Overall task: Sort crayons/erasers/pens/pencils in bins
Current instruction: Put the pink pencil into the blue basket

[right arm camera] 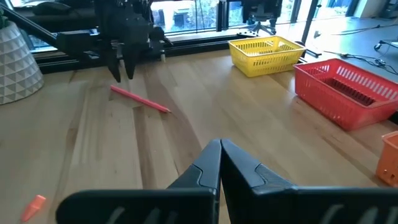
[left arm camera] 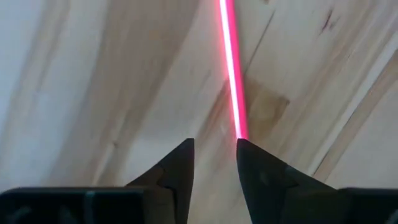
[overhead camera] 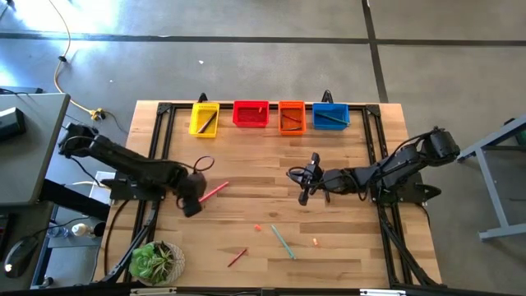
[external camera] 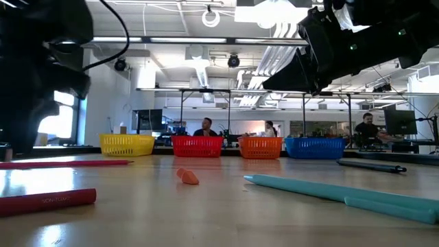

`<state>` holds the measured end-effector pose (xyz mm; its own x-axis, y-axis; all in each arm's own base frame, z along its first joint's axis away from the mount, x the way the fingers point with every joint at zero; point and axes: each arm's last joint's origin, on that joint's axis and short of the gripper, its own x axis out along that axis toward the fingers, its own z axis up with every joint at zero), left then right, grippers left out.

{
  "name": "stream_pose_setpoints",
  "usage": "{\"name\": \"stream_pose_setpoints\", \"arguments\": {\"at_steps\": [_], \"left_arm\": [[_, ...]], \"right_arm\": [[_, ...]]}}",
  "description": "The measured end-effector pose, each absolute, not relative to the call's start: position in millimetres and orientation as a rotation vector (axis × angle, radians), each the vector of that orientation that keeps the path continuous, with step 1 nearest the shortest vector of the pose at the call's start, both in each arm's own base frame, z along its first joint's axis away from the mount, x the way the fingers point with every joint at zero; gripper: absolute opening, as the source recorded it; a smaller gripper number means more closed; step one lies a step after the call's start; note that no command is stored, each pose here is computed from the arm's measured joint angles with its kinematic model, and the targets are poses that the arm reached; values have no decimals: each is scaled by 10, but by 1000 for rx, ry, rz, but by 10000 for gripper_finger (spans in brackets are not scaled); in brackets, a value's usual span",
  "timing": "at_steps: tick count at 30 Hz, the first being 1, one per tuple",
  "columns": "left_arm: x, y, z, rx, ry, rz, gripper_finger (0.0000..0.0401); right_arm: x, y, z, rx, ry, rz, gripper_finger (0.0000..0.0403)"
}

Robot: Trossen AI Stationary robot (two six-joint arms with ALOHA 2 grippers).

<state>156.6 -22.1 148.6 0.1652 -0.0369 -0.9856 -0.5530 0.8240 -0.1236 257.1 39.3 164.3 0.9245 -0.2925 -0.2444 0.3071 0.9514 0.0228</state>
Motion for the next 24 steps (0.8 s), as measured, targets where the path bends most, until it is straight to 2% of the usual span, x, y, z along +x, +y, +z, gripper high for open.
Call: {"name": "stream_pose_setpoints", "arguments": {"at_steps": [6, 15, 20, 24], "left_arm": [[1476, -379, 1396, -532, 1372, 379, 119], [1463, -451, 1314, -560, 1315, 366, 106], [1437, -440, 1255, -577, 1291, 386, 90], [1433, -435, 1249, -551, 1289, 386, 62]], "right_arm": [[2572, 394, 1646, 78, 235, -309, 0], [2574, 390, 1651, 80, 230, -311, 0], [2574, 388, 1651, 59, 232, -314, 0], [2574, 387, 1653, 53, 231, -317, 0]]}}
